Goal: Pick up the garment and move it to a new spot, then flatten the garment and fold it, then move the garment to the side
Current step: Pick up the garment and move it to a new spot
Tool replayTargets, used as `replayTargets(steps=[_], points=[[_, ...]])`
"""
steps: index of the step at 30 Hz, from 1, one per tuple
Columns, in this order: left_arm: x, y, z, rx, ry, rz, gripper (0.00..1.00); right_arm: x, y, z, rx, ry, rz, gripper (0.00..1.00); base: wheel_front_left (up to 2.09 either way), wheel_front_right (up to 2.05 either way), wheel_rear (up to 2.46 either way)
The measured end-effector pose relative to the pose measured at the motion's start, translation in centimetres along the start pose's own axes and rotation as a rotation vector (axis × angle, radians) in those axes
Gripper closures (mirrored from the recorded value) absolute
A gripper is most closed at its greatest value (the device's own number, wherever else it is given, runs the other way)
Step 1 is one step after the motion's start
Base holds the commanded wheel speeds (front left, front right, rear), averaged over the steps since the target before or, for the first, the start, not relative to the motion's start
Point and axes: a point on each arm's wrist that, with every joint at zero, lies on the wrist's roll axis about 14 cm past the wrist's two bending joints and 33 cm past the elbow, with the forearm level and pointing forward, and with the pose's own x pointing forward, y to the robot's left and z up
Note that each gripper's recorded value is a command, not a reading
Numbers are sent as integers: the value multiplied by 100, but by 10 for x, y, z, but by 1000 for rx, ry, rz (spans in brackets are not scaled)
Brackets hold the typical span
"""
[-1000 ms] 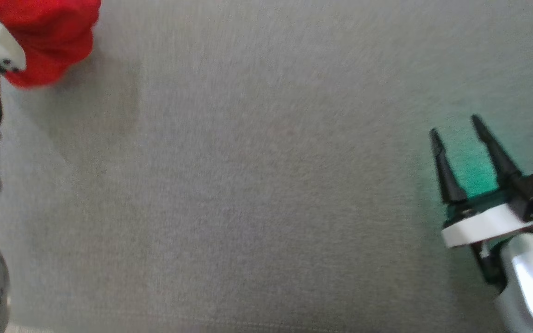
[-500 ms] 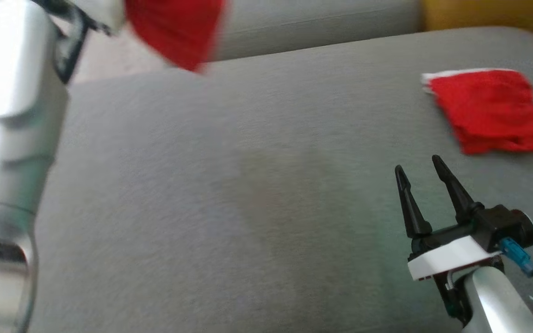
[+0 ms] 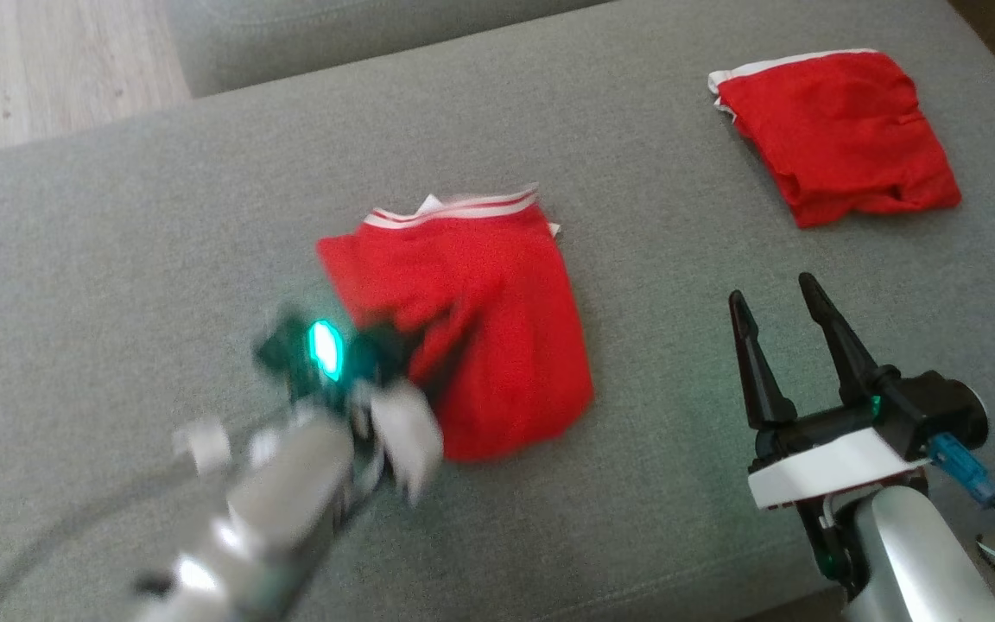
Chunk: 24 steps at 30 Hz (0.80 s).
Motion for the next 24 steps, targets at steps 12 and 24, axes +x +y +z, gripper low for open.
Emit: replayTargets(steps=[12, 24], points=[[-70, -7, 13, -246, -229, 311, 0, -35, -5, -7, 34, 7, -36, 0, 0, 0, 0], [-248, 9, -49, -358, -258, 903, 0, -76, 25, -12, 81, -6, 37, 0, 0, 0, 0]])
